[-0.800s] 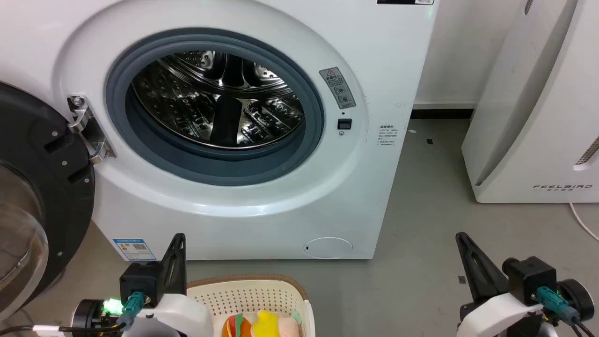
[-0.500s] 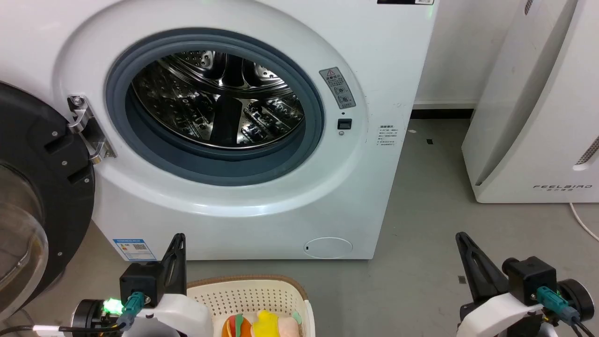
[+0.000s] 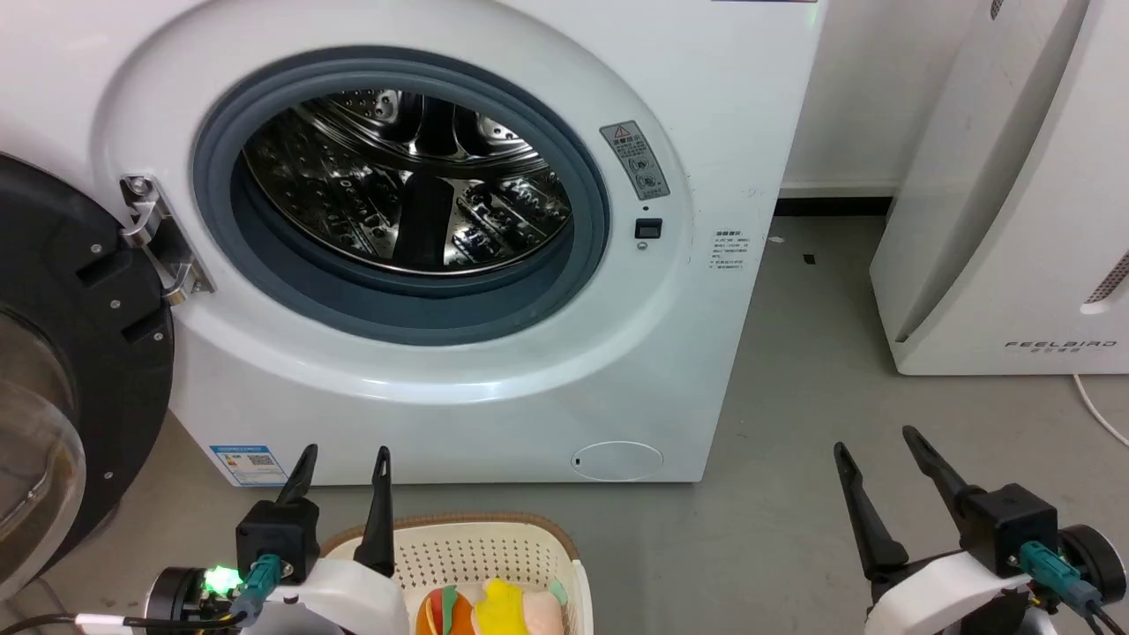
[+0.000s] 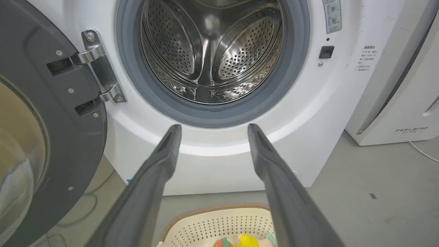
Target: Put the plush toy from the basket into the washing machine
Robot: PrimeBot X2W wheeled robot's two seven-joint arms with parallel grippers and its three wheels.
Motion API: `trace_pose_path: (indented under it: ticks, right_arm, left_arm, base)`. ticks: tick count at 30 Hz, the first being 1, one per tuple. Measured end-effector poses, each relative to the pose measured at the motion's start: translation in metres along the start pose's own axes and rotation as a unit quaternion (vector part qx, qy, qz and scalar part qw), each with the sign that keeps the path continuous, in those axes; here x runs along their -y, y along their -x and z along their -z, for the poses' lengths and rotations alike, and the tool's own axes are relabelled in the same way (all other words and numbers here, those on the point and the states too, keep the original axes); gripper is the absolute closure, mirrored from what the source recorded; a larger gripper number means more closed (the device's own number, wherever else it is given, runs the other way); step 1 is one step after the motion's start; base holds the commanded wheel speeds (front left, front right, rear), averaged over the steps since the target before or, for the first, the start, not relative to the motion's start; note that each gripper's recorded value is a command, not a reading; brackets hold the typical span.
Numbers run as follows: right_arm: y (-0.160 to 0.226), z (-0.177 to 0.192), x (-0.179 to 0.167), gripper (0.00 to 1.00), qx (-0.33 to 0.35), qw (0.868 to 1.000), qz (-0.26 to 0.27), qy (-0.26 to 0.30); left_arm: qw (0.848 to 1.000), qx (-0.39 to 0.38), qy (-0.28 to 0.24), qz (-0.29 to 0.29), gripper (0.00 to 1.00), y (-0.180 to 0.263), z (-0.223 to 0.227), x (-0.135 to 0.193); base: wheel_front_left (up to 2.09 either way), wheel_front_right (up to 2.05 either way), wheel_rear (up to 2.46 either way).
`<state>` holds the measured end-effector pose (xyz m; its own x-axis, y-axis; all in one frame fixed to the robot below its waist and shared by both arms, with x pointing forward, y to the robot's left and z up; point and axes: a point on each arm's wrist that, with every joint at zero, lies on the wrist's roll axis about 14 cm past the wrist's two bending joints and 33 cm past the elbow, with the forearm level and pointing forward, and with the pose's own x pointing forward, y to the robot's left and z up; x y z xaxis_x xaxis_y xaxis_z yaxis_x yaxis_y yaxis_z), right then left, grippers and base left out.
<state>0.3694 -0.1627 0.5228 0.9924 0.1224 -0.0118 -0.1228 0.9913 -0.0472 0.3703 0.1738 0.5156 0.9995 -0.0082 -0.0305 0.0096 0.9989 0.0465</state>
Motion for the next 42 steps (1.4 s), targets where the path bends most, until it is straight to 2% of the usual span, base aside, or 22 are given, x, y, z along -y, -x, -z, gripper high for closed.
trace_pose_path:
  ticks: [28,37,42]
  right_arm:
    - [-0.014,0.023,0.022,0.0,-0.015,0.999,0.031,-0.005]
    - [-0.021,0.033,0.031,0.0,-0.023,0.999,0.042,-0.005]
    - [-0.026,0.041,0.03,0.0,-0.031,0.999,0.039,-0.007]
  left_arm:
    - [0.994,-0.086,0.004,0.06,0.0,-0.042,0.068,0.028]
    - [0.988,-0.124,0.001,0.088,0.0,-0.059,0.099,0.043]
    - [0.98,-0.169,-0.001,0.106,0.0,-0.063,0.127,0.051]
  base:
    - [0.0,0.0,0.0]
    - [0.0,0.0,0.0]
    - [0.0,0.0,0.0]
